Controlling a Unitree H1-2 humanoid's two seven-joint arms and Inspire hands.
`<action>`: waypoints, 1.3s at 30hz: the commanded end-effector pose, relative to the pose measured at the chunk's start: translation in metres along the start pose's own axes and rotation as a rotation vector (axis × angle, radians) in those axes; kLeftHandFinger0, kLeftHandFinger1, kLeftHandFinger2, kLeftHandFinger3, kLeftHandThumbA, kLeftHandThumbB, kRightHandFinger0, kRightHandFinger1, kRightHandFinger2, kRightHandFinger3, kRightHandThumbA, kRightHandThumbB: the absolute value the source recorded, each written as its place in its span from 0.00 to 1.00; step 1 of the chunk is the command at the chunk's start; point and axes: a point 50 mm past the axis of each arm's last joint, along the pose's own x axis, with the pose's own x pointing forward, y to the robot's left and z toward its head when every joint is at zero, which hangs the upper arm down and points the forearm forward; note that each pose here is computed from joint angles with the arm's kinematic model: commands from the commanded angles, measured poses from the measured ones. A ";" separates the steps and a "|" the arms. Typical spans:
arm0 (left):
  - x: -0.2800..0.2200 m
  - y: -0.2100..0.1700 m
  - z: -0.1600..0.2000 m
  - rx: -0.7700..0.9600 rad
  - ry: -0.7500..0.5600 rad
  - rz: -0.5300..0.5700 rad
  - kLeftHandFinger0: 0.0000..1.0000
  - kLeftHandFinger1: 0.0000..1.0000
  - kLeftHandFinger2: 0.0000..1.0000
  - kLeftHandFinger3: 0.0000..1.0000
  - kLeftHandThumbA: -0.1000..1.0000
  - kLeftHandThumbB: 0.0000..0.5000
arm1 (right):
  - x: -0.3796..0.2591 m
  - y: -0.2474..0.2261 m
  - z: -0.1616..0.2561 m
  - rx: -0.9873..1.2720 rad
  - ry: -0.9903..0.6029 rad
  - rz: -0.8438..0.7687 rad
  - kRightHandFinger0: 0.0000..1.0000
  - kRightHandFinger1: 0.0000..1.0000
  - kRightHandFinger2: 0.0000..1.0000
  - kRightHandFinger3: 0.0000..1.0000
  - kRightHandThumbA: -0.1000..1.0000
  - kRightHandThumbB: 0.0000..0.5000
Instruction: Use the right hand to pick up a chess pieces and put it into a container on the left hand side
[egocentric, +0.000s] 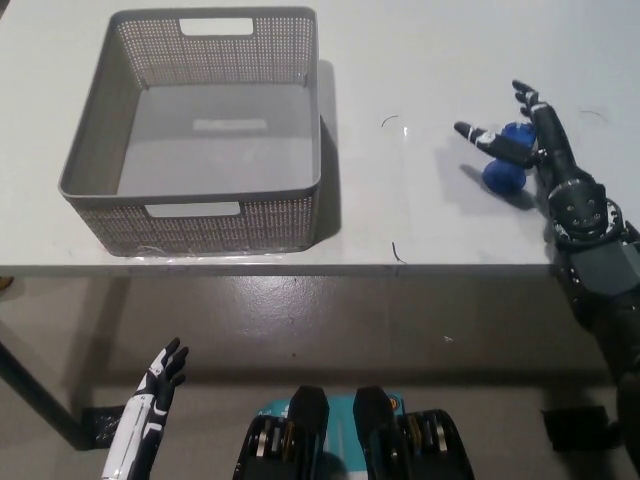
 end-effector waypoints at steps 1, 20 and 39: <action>0.005 0.006 0.008 0.008 -0.071 -0.002 1.00 1.00 1.00 1.00 1.00 0.42 | 0.016 -0.027 0.040 -0.003 -0.127 -0.082 1.00 1.00 1.00 1.00 1.00 0.81; 0.003 0.008 0.004 0.007 -0.054 0.000 1.00 1.00 1.00 1.00 1.00 0.46 | 0.018 -0.041 0.037 -0.013 -0.104 -0.089 1.00 1.00 1.00 1.00 1.00 0.72; 0.000 0.006 0.003 0.005 -0.060 -0.017 1.00 1.00 1.00 1.00 1.00 0.42 | 0.012 -0.019 0.014 -0.051 -0.021 -0.026 1.00 1.00 1.00 1.00 1.00 0.76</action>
